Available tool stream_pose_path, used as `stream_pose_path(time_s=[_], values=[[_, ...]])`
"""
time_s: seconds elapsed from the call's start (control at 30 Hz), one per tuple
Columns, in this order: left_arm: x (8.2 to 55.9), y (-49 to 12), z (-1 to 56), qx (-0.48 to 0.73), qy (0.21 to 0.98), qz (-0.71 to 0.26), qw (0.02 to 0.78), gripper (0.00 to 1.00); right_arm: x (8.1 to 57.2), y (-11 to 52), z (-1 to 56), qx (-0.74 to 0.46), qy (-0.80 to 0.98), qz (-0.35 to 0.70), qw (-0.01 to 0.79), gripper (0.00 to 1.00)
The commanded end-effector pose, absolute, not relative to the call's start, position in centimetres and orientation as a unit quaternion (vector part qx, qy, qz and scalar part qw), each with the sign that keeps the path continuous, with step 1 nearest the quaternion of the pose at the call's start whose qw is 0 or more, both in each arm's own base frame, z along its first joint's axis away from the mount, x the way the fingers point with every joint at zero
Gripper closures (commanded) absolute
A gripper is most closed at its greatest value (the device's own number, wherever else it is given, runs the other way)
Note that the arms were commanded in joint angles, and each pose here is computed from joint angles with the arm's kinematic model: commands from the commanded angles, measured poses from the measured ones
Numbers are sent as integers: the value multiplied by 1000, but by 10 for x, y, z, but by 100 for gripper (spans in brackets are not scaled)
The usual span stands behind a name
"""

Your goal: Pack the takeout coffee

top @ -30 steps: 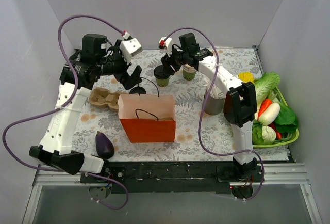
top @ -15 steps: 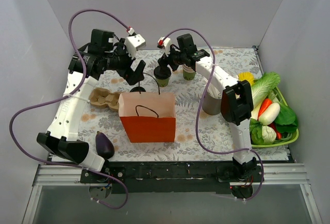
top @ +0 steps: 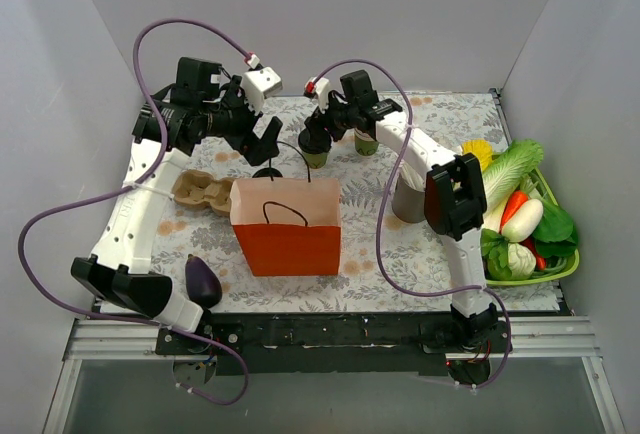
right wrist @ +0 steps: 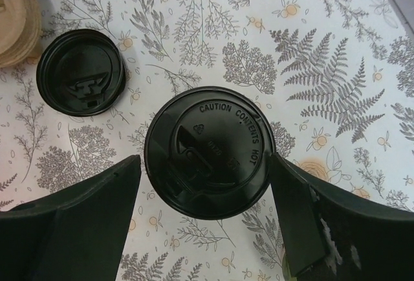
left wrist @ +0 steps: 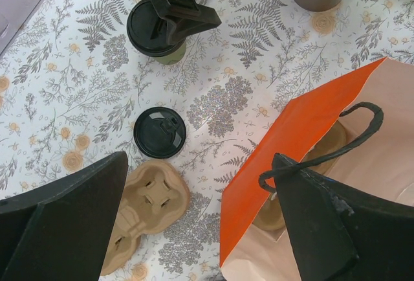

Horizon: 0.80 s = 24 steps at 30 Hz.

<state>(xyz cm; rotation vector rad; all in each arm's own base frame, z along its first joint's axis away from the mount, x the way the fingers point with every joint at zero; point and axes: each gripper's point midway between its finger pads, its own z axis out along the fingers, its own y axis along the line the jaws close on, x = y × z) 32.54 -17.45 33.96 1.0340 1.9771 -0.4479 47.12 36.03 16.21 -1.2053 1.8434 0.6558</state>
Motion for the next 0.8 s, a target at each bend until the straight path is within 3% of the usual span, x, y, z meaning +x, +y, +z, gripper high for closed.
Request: stream_pose_path(time_s=[0.0,0.37,0.77], values=[[312,-169,354,408,782,-174,438,5,477,367,155,-482,727,254,417,12],[309,-165,349,404,786,-168,436,5,481,369,152,-477,731,247,421,15],[306,-165,348,404,787,-171,433,5,481,374,184,-472,703,261,462,6]])
